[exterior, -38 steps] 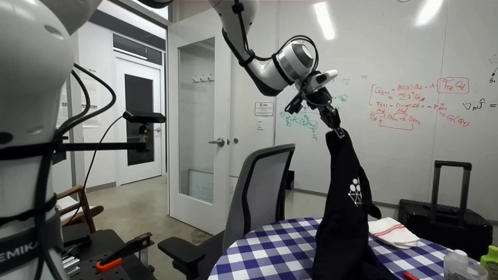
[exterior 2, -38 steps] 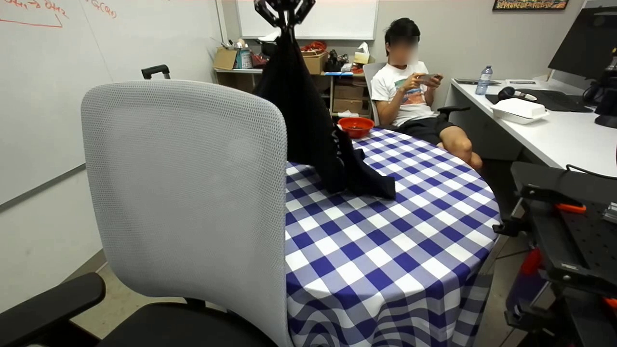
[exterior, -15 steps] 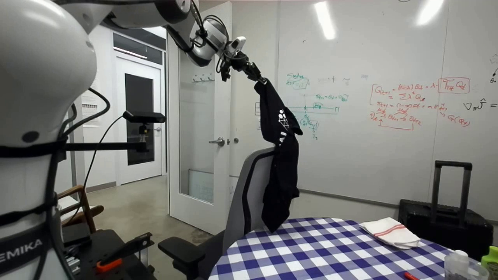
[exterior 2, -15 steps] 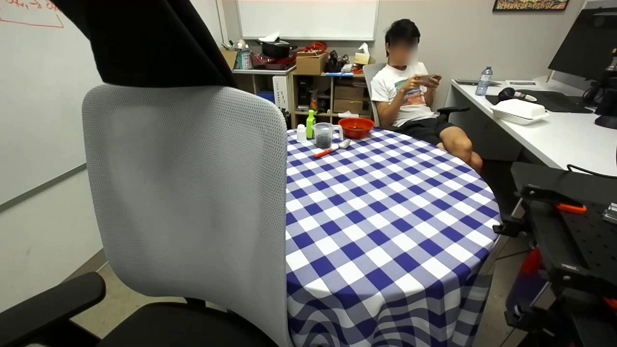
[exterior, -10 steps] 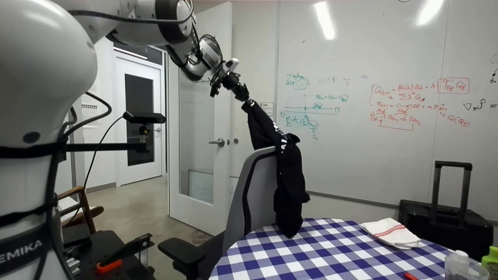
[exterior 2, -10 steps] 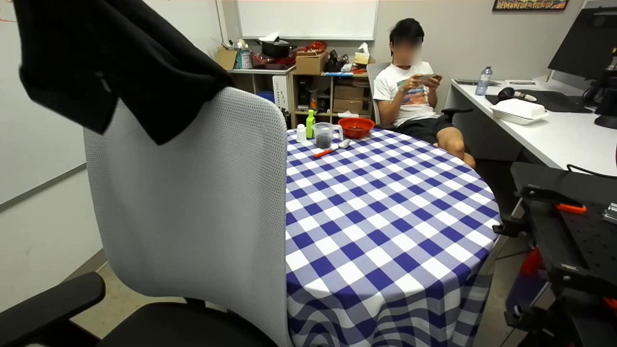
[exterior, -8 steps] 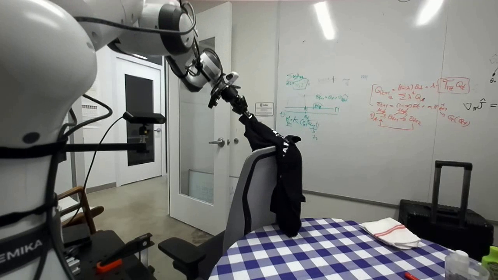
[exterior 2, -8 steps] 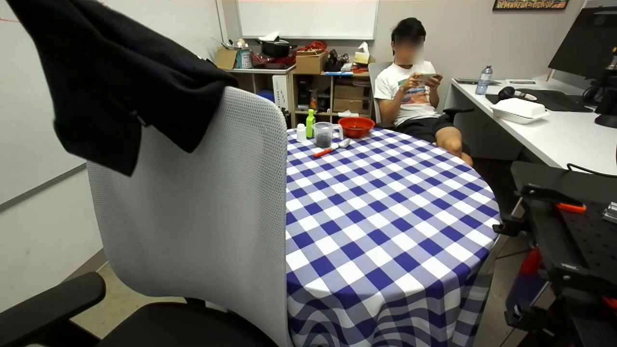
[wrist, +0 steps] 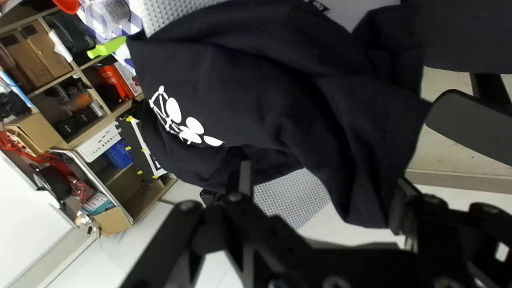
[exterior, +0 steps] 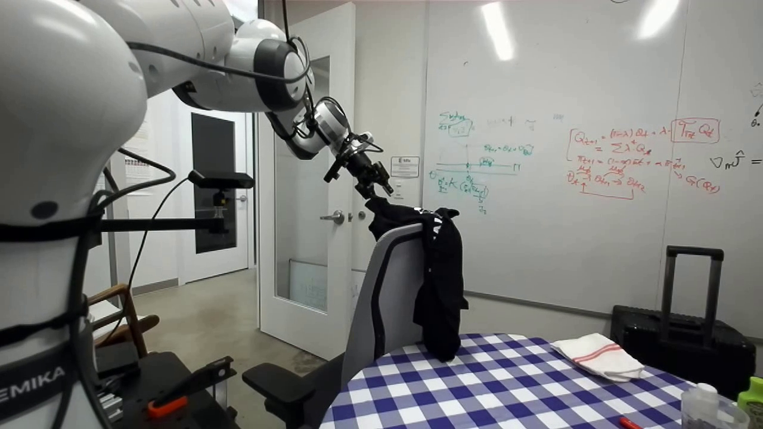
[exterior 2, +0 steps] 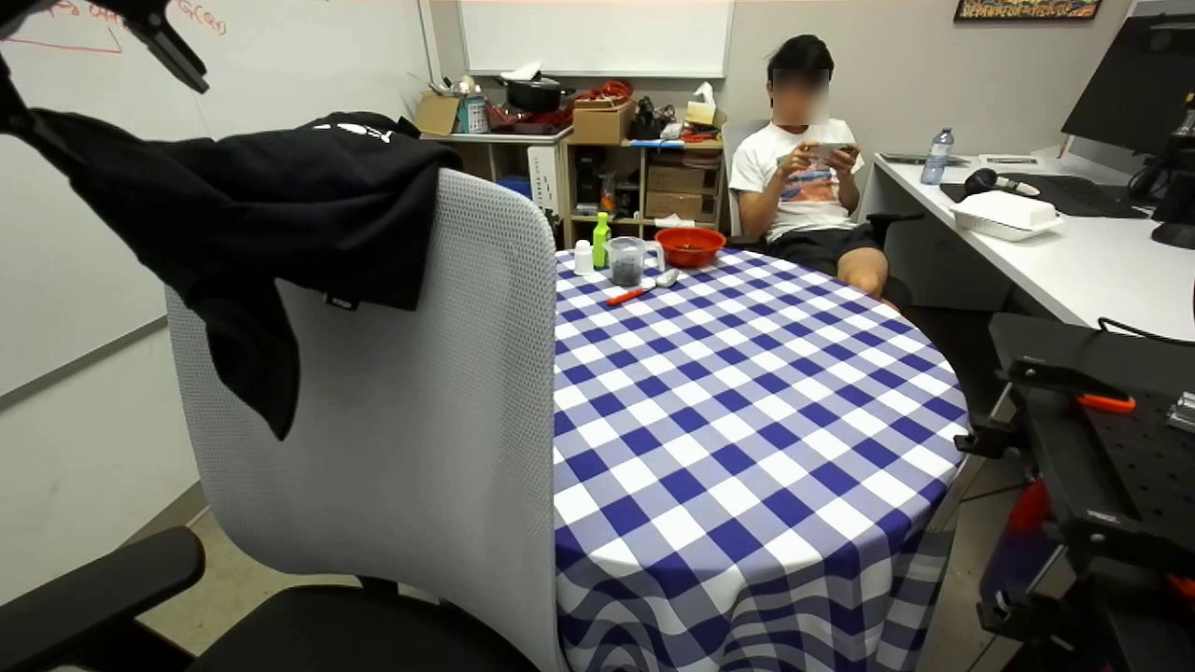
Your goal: Put the black shirt on the chair
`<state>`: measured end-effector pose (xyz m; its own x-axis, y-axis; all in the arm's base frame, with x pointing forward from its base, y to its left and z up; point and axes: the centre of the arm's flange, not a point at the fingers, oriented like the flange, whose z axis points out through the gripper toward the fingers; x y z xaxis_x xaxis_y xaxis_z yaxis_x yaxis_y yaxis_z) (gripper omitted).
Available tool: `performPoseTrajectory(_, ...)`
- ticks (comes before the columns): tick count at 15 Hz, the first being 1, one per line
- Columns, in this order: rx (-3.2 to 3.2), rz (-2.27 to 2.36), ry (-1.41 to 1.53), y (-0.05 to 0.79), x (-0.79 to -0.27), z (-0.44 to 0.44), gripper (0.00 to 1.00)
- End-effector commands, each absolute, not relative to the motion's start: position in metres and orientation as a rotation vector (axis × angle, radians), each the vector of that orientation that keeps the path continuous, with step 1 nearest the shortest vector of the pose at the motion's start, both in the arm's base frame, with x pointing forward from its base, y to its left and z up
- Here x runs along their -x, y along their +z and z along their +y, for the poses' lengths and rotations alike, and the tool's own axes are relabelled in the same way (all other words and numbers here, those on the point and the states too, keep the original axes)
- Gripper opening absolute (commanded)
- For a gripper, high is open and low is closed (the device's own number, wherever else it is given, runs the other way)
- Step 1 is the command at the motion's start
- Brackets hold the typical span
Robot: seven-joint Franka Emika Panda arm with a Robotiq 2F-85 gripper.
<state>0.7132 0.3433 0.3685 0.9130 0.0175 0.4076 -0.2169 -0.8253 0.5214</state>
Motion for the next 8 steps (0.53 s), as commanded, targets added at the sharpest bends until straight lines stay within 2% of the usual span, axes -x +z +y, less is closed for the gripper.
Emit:
performPoseTrajectory(1, -2.563, -0.005, 0.448, 0.389, -0.733, 0.353, 0.99)
performPoseTrajectory(8, -2.683, 0.416, 0.203, 0.377, -0.719, 0.349, 1.00)
